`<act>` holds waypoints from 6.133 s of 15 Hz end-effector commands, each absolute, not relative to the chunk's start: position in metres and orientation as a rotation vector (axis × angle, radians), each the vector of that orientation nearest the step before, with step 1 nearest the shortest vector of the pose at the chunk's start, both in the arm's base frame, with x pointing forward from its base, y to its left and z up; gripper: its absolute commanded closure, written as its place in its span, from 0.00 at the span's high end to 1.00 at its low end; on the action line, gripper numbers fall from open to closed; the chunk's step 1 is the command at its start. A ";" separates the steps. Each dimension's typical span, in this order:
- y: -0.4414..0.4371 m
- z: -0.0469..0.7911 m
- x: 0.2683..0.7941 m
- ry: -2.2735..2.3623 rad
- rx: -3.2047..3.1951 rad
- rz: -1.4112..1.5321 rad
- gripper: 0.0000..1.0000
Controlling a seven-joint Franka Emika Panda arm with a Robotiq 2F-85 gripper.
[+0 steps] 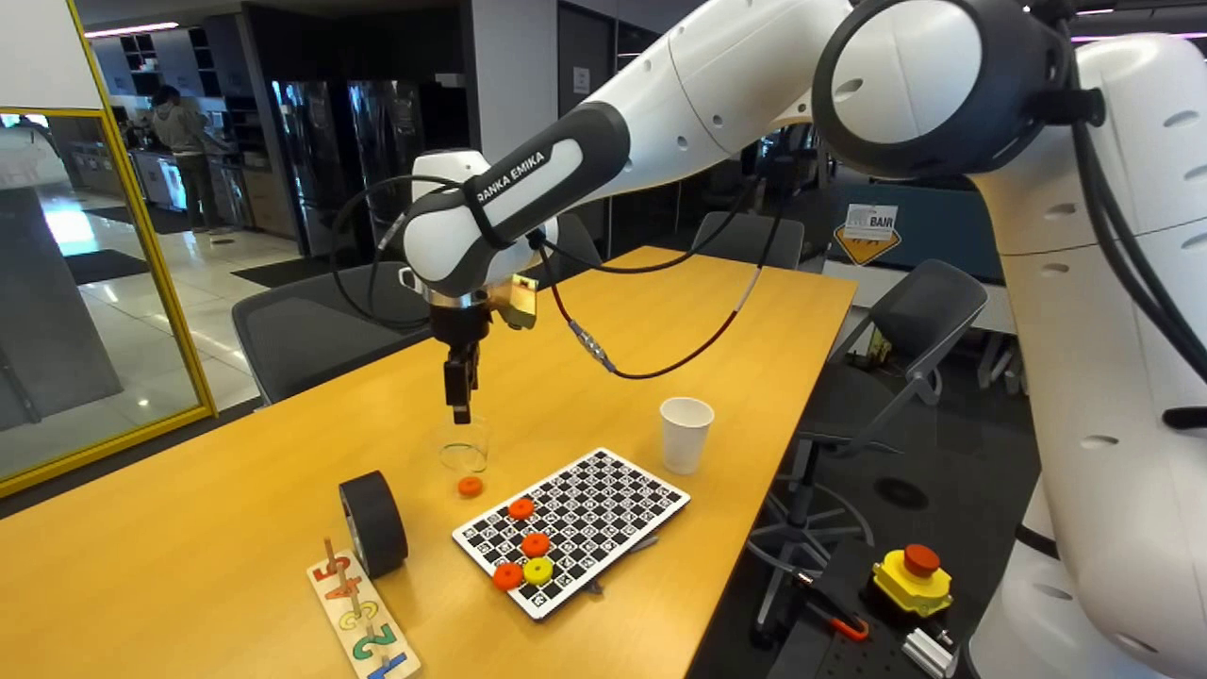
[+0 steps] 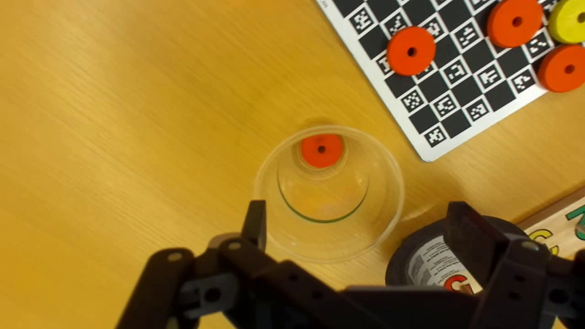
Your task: Put two orange rings in the white cup and the rest in the clear cup
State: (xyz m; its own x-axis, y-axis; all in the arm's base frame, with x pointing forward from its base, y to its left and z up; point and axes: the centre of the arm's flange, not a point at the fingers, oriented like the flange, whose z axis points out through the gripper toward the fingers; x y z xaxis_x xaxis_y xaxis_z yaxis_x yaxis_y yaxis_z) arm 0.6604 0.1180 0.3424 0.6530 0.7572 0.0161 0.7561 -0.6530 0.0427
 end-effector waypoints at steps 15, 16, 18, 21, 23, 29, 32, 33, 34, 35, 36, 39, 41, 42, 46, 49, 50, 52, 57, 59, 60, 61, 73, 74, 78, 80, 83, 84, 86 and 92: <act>0.112 0.257 0.579 0.034 3.207 -0.029 1.00; 0.109 0.250 0.579 -0.012 3.205 -0.022 1.00; 0.103 0.238 0.578 -0.089 3.192 -0.012 1.00; 0.099 0.219 0.579 -0.164 3.183 -0.018 1.00; 0.097 0.210 0.578 -0.198 3.182 -0.021 1.00; 0.095 0.197 0.578 -0.259 3.175 -0.007 1.00; 0.095 0.201 0.579 -0.273 3.160 0.008 1.00; 0.095 0.202 0.578 -0.276 3.155 0.014 1.00; 0.095 0.202 0.578 -0.279 3.151 0.017 1.00; 0.095 0.202 0.578 -0.283 3.147 0.019 1.00; 0.096 0.202 0.579 -0.288 3.144 0.017 1.00; 0.098 0.202 0.578 -0.285 3.129 0.021 0.72; 0.098 0.204 0.577 -0.286 3.120 0.028 0.58; 0.098 0.206 0.577 -0.289 3.115 0.031 0.49; 0.097 0.213 0.575 -0.299 3.087 0.027 0.20; 0.097 0.225 0.573 -0.317 3.062 0.045 0.17; 0.097 0.231 0.573 -0.321 3.053 0.057 0.17; 0.095 0.249 0.572 -0.342 3.025 0.095 0.17; 0.092 0.297 0.568 -0.346 2.986 0.184 0.17; 0.092 0.314 0.569 -0.316 2.997 0.237 0.17; 0.092 0.322 0.569 -0.300 3.006 0.262 0.17; 0.095 0.328 0.572 -0.288 3.013 0.289 0.17; 0.117 0.346 0.643 -0.085 3.077 0.424 0.17; 0.118 0.344 0.649 -0.067 3.082 0.426 0.17; 0.117 0.330 0.666 -0.010 3.117 0.388 0.17; 0.119 0.324 0.668 0.011 3.139 0.360 0.17; 0.120 0.317 0.668 0.024 3.155 0.330 0.17; 0.120 0.316 0.668 0.027 3.160 0.321 0.17; 0.121 0.314 0.667 0.025 3.159 0.304 0.40; 0.120 0.333 0.651 0.028 3.140 0.320 0.97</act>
State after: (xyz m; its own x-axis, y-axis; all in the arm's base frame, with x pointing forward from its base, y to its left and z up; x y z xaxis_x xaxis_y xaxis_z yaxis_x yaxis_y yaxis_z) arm 0.6566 0.1196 0.3092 0.9815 0.0049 0.1912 0.0073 -0.9999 -0.0116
